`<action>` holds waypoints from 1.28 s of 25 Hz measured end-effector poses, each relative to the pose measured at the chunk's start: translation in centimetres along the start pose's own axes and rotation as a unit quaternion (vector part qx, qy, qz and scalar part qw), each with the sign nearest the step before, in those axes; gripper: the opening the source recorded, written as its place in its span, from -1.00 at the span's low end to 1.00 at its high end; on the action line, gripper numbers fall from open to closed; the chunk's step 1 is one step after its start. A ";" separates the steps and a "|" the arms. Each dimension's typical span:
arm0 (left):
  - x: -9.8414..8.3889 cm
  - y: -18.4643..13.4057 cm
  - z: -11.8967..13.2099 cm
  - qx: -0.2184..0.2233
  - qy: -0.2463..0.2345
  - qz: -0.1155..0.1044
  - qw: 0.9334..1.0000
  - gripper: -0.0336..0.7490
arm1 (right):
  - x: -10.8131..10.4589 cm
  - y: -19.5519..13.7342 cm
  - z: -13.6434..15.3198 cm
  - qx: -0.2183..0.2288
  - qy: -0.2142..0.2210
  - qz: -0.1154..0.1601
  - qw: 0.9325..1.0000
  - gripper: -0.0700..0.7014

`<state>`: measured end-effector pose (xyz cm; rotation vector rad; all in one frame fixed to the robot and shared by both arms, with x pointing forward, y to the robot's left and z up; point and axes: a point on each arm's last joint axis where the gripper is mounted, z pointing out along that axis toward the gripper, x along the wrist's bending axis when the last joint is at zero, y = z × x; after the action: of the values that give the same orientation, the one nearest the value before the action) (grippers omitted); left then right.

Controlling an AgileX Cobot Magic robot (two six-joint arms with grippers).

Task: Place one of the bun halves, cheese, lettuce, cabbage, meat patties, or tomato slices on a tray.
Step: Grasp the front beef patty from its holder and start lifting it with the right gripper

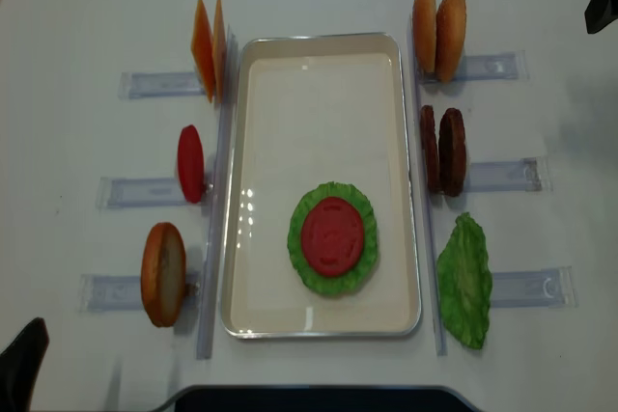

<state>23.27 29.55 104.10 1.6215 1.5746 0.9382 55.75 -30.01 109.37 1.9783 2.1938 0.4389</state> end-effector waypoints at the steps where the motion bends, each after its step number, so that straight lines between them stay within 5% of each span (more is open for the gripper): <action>1: 0.0 0.0 0.0 0.000 0.000 0.000 1.000 0.72 | 0.0 0.0 0.0 0.002 0.000 0.008 1.000 0.40; 6: 0.0 0.0 0.0 0.000 0.000 0.000 1.000 0.72 | 0.8 -0.3 0.1 0.022 0.006 0.034 0.999 0.40; 18: 0.0 0.0 0.0 0.000 0.000 0.000 1.000 0.72 | 8.2 -0.6 0.6 0.034 0.037 0.031 0.998 0.40; 26: 0.0 0.0 0.0 0.000 0.000 0.000 1.000 0.72 | 12.1 -0.9 0.6 0.018 0.058 0.072 0.996 0.40; 32: 0.0 0.0 0.0 0.000 0.000 0.000 1.000 0.72 | 14.3 -1.3 1.2 0.026 0.066 0.064 0.995 0.46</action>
<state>23.27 29.55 104.10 1.6215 1.5746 0.9382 53.19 -15.85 108.94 2.1845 2.1839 0.5506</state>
